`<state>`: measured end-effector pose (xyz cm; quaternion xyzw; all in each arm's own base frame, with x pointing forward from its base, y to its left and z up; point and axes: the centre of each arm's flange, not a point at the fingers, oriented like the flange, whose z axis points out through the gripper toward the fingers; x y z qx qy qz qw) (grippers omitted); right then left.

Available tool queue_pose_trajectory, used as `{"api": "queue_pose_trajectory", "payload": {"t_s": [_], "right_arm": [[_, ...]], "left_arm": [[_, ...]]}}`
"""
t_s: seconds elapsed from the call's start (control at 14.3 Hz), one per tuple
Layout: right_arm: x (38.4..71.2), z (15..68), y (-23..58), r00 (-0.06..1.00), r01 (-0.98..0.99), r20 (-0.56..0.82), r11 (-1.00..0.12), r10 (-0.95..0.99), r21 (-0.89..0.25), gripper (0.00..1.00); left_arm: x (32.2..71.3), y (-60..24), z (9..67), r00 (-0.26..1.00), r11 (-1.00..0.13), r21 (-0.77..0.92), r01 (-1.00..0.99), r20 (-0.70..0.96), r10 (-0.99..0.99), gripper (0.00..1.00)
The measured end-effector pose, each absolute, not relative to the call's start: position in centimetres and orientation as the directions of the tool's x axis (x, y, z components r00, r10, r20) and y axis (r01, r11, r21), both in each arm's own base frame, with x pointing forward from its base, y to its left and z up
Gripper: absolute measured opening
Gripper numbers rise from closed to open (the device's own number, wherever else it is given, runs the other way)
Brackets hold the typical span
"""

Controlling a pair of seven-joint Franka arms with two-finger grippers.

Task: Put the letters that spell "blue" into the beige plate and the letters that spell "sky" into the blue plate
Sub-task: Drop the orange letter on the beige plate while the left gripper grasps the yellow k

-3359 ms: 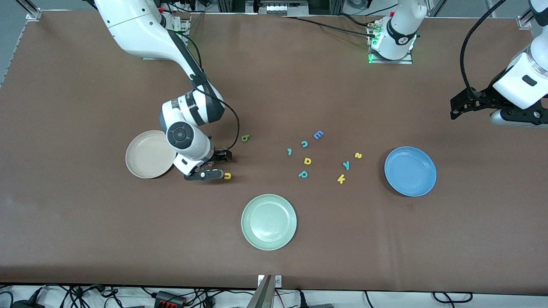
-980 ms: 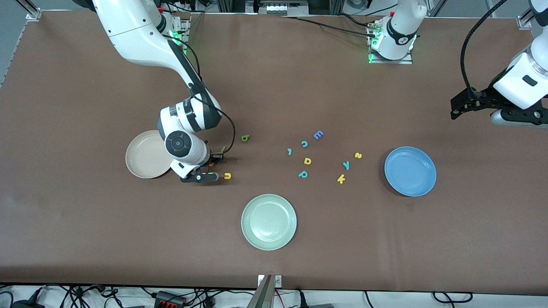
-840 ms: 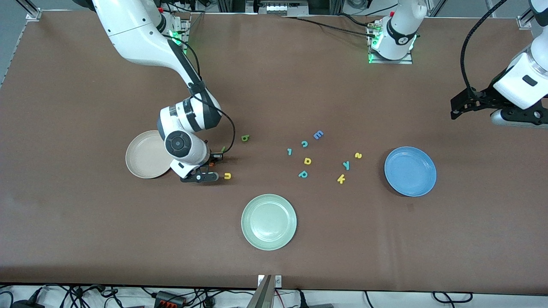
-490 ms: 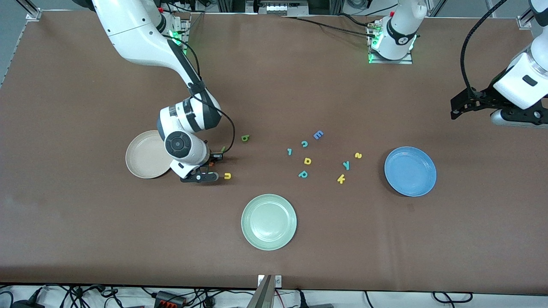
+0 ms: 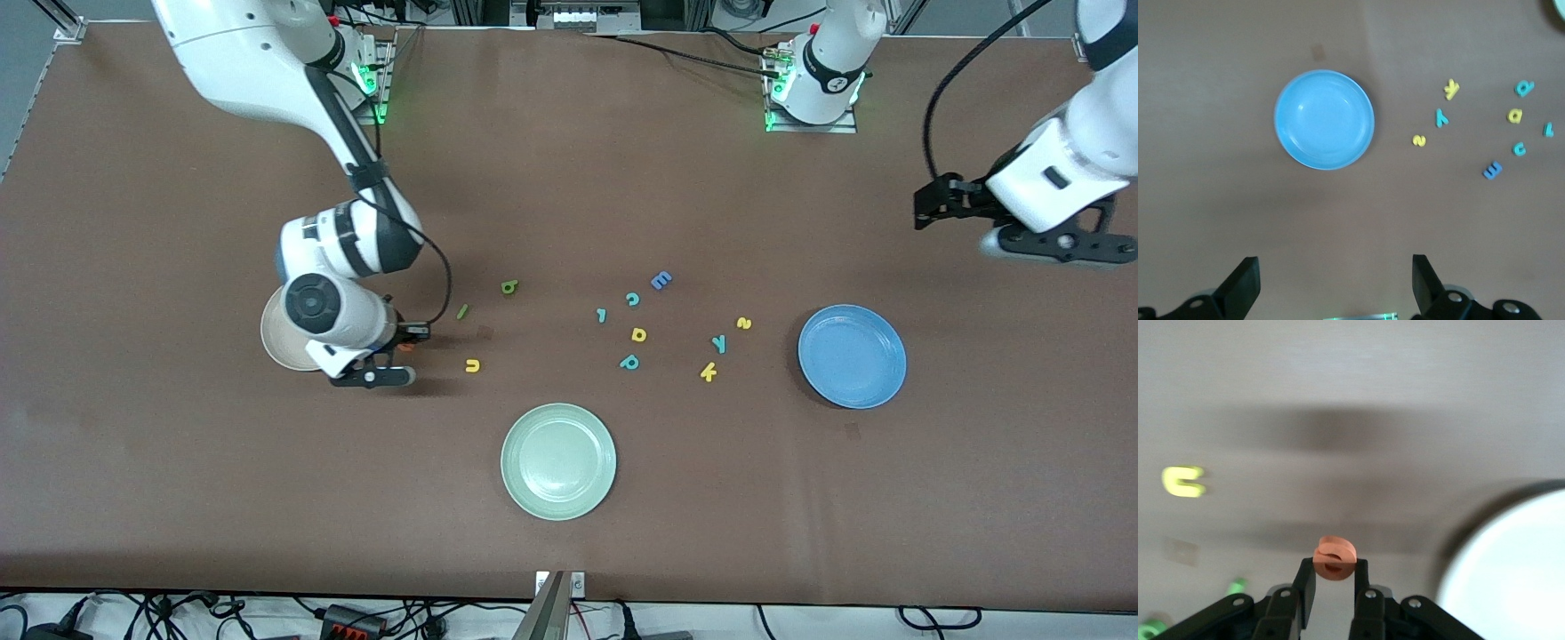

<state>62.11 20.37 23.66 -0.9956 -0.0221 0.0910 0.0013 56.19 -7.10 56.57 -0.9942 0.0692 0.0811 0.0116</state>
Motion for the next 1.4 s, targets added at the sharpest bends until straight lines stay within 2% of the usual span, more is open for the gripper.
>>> {"api": "queue_pose_trajectory", "payload": {"t_s": [0.21,0.42,0.91,0.98,1.19,1.4], "right_arm": [[62.4,23.0,13.9,0.971,0.054,-0.231,-0.998,0.058,-0.02,0.27],[60.3,21.5,10.4,0.957,0.049,-0.287,-0.999,0.053,-0.019,0.27],[57.5,19.7,2.7,0.942,0.069,-0.328,-0.997,0.077,-0.038,0.27],[57.5,19.5,2.1,0.943,0.06,-0.325,-0.998,0.069,-0.038,0.32],[58.4,20.4,3.0,0.952,0.036,-0.303,-0.999,0.043,-0.029,0.61],[59.4,23.1,7.7,0.957,-0.015,-0.288,-1.0,-0.014,-0.003,0.9]], "left_arm": [[57.7,-12.0,50.0,0.944,-0.976,-0.003,-0.219,-0.255,-0.211,1.0],[60.3,-15.0,42.0,0.927,-0.966,0.009,-0.258,-0.28,-0.25,1.0],[63.0,-21.3,28.0,0.946,-0.966,0.012,-0.257,-0.201,-0.254,1.0],[63.1,-21.8,25.9,0.946,-0.965,0.015,-0.264,-0.194,-0.261,1.0],[63.0,-24.1,20.3,0.942,-0.955,0.022,-0.295,-0.16,-0.294,1.0],[62.2,-26.8,18.0,0.919,-0.925,-0.023,-0.38,-0.124,-0.375,1.0]]}}
